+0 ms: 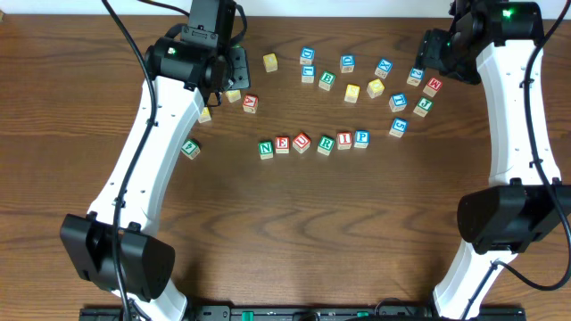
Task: Spell out NEURIPS
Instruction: 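Lower the right gripper onto the yellow S block and grasp it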
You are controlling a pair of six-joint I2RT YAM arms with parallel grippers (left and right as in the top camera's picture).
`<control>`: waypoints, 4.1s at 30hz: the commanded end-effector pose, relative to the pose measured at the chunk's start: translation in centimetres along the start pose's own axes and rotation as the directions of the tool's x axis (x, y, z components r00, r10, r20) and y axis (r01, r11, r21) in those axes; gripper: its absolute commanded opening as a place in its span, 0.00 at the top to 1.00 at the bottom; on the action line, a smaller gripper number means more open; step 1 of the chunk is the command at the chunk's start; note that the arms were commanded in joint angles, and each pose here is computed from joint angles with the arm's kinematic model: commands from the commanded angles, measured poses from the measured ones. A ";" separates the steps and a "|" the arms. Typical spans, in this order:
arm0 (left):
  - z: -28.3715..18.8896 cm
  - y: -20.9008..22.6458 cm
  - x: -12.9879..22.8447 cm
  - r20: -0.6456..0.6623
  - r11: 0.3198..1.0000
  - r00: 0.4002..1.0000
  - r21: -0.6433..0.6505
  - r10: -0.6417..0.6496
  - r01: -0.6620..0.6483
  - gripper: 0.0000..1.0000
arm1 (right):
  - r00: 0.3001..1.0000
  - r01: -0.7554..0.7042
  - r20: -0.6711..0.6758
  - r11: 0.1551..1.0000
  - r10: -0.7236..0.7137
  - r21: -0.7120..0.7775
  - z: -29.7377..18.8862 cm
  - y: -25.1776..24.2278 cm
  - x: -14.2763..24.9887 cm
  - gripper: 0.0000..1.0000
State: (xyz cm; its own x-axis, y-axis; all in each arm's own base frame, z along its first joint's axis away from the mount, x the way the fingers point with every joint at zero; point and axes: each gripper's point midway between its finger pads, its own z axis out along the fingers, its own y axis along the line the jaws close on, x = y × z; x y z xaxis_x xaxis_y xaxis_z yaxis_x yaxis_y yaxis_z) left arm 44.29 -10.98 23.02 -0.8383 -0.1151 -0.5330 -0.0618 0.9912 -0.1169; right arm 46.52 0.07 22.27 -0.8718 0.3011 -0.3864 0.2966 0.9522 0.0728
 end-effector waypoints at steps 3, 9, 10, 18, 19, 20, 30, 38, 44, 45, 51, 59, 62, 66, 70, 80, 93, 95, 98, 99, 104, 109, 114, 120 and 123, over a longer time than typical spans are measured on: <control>0.0 0.5 0.0 0.000 1.000 1.000 -0.015 0.014 -0.014 0.45 | 0.999 -0.004 0.043 0.999 0.006 -0.043 -1.6 0.5 -0.8 0.27; 0.0 0.4 0.0 0.000 1.000 1.000 -0.015 0.014 -0.014 0.45 | 0.998 0.006 0.064 0.996 0.000 -0.090 -1.1 2.6 -1.2 0.29; 0.0 0.5 0.0 0.000 1.000 1.000 -0.015 0.014 -0.014 0.45 | 0.997 0.016 0.073 0.995 -0.009 -0.097 -0.9 3.2 -1.3 0.29; 0.0 0.4 0.0 0.001 1.000 1.000 -0.015 0.014 -0.014 0.45 | 0.993 0.058 0.109 0.988 -0.043 -0.144 1.8 7.7 -2.0 0.30; 0.0 0.5 0.0 0.001 1.000 1.000 -0.016 0.013 -0.013 0.45 | 0.993 0.065 0.111 0.987 -0.049 -0.148 2.1 8.2 -2.0 0.30; 0.0 0.5 0.0 0.000 1.000 1.000 -0.015 0.013 -0.013 0.45 | 0.992 0.077 0.110 0.985 -0.061 -0.153 2.9 9.0 -1.9 0.31; 0.0 0.5 0.0 0.001 1.000 1.000 -0.016 0.013 -0.013 0.45 | 0.989 0.120 0.110 0.977 -0.101 -0.179 6.9 13.0 -1.2 0.32; 0.0 0.4 0.1 0.000 1.000 1.000 -0.015 0.014 -0.014 0.45 | 0.991 0.114 0.085 0.977 -0.101 -0.179 9.8 14.2 -0.5 0.32; 0.0 0.4 0.1 0.000 1.000 1.000 -0.015 0.014 -0.014 0.45 | 0.991 0.123 0.069 0.977 -0.112 -0.176 11.5 14.8 0.1 0.32; 0.0 0.4 0.1 0.000 1.000 1.000 -0.015 0.014 -0.014 0.45 | 0.991 0.125 0.067 0.976 -0.114 -0.177 11.9 15.0 0.2 0.32; 0.0 0.5 0.0 0.001 1.000 1.000 -0.016 0.014 -0.014 0.45 | 0.991 0.122 0.077 0.975 -0.110 -0.183 13.2 15.6 0.1 0.33; 0.0 0.5 0.0 0.001 1.000 1.000 -0.016 0.014 -0.014 0.45 | 0.990 0.115 0.100 0.980 -0.100 -0.160 13.5 15.3 -0.5 0.34; 0.0 0.4 0.0 0.000 1.000 1.000 -0.015 0.014 -0.014 0.45 | 0.990 0.114 0.104 0.982 -0.099 -0.148 13.6 15.1 -0.6 0.34; 0.0 0.5 0.1 0.000 1.000 1.000 -0.016 0.014 -0.014 0.45 | 0.991 0.102 0.103 0.984 -0.087 -0.146 13.8 15.2 -0.3 0.36; 0.0 0.5 0.0 0.000 1.000 1.000 -0.015 0.013 -0.013 0.45 | 0.995 0.064 0.089 0.991 -0.054 -0.119 14.4 14.9 0.3 0.36; 0.0 0.5 0.0 0.001 1.000 1.000 -0.016 0.014 -0.014 0.45 | 0.997 0.058 0.049 0.993 -0.053 -0.099 15.6 14.4 1.7 0.36; 0.0 0.5 0.1 0.000 1.000 1.000 -0.016 0.014 -0.014 0.45 | 0.999 0.039 -0.003 0.997 -0.039 -0.073 17.1 13.6 3.6 0.35; 0.0 0.4 0.1 0.000 1.000 1.000 -0.015 0.014 -0.014 0.45 | 0.999 0.038 0.000 0.996 -0.039 -0.075 17.1 13.7 3.5 0.35; 0.0 0.4 0.1 0.000 1.000 1.000 -0.015 0.014 -0.014 0.45 | 0.999 0.038 0.006 0.996 -0.037 -0.078 17.1 13.8 3.4 0.35; 0.0 0.4 0.1 0.000 1.000 1.000 -0.015 0.014 -0.014 0.45 | 0.999 0.037 0.007 0.996 -0.037 -0.079 17.1 13.8 3.4 0.35; 0.0 0.5 0.1 0.000 1.000 1.000 -0.016 0.014 -0.014 0.45 | 0.999 0.038 0.009 0.996 -0.038 -0.081 17.1 13.9 3.4 0.35; 0.0 0.4 0.1 0.000 1.000 1.000 -0.015 0.014 -0.014 0.45 | 0.999 0.035 0.022 0.997 -0.033 -0.069 17.1 13.9 3.2 0.35; 0.0 0.4 0.1 0.000 1.000 1.000 -0.015 0.014 -0.014 0.45 | 0.999 0.025 0.033 0.998 -0.023 -0.059 17.0 13.9 3.1 0.36; 0.0 0.4 0.1 0.000 1.000 1.000 -0.015 0.014 -0.014 0.45 | 0.999 0.022 0.036 0.998 -0.020 -0.056 17.0 14.0 3.1 0.37; 0.0 0.4 0.1 0.000 1.000 1.000 -0.015 0.014 -0.014 0.45 | 0.999 0.024 0.038 0.998 -0.022 -0.054 17.0 14.1 3.2 0.38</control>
State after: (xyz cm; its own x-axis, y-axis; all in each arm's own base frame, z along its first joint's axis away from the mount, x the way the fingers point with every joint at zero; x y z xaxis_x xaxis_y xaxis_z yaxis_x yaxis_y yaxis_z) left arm 44.29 -10.98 23.02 -0.8383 -0.1151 -0.5330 -0.0618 0.9912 -0.1169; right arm 54.78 13.33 7.11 -0.8638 0.2721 -0.4239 0.2394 0.9622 0.1299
